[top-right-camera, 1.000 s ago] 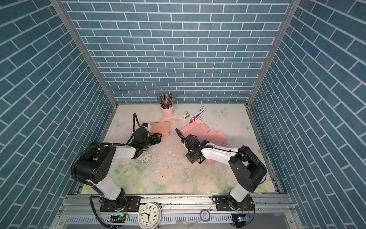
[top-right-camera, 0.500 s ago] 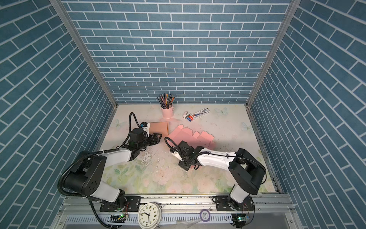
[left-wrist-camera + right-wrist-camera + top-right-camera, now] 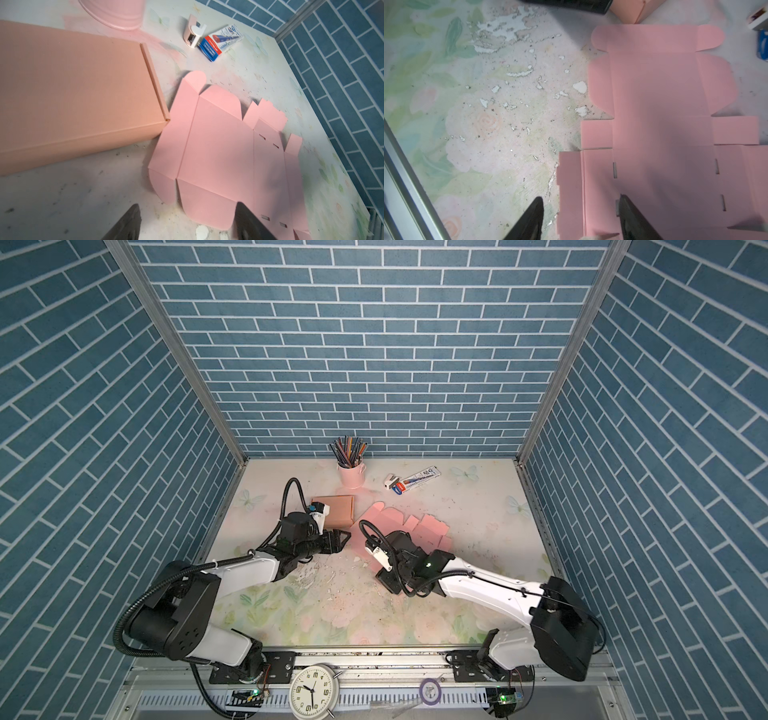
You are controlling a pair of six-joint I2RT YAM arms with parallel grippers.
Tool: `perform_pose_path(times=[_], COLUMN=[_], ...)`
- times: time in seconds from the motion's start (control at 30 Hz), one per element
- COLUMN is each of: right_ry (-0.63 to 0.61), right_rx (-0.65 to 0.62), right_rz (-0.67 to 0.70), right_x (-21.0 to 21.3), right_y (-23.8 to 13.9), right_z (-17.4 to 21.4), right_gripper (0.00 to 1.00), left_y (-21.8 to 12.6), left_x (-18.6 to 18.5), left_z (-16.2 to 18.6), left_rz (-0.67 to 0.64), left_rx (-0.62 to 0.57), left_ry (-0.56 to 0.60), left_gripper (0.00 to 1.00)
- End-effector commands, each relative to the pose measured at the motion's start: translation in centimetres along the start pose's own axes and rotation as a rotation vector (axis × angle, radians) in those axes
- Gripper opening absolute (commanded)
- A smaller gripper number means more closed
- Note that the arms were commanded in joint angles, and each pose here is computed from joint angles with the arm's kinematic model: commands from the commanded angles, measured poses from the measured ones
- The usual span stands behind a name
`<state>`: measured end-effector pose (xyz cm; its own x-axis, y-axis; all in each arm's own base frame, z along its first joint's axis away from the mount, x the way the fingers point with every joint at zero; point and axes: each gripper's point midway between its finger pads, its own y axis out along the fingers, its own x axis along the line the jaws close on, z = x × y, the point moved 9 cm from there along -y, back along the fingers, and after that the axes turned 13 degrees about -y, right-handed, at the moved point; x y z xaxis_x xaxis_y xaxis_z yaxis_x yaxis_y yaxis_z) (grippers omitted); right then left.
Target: Fold the paper box
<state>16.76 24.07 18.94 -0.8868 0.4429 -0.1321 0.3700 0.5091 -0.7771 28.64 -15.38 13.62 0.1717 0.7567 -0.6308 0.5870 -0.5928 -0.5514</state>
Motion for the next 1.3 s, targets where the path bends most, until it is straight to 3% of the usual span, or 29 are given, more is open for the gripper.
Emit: perform_pose_path(times=[0.0,0.13,0.23,0.43,0.57,0.93,1.27], right_ry=[0.268,0.526,0.623,0.795,0.91,1.016,1.06], right_rx=[-0.021,-0.115,-0.148,-0.097,-0.144,-0.247,-0.225], right_rz=[0.048,0.007,-0.008,-0.041,-0.063,-0.028,-0.018], right_x=[-2.2,-4.5,-4.9,-4.5,-4.8,-5.7,-6.3], right_y=[-1.6,-3.3,-3.9,-3.9,-4.0,-4.0,-3.4], right_z=[1.5,4.1,6.0,10.1,12.0,14.0,15.3], right_gripper=[0.61,0.63,0.64,0.65,0.7,0.76,0.75], left_y=[0.4,1.0,1.5,2.2,2.0,1.7,1.9], left_x=[-1.7,-3.3,-4.2,-4.8,-5.4,-5.5,-5.5], left_z=[0.0,0.8,1.7,3.7,4.6,6.8,7.7], left_rz=[0.032,0.061,0.079,0.101,0.133,0.17,0.179], left_rx=[0.032,0.07,0.102,0.159,0.163,0.207,0.223], left_ry=[0.066,0.113,0.138,0.15,0.15,0.16,0.162], left_gripper=[0.73,0.73,0.72,0.73,0.73,0.73,0.73])
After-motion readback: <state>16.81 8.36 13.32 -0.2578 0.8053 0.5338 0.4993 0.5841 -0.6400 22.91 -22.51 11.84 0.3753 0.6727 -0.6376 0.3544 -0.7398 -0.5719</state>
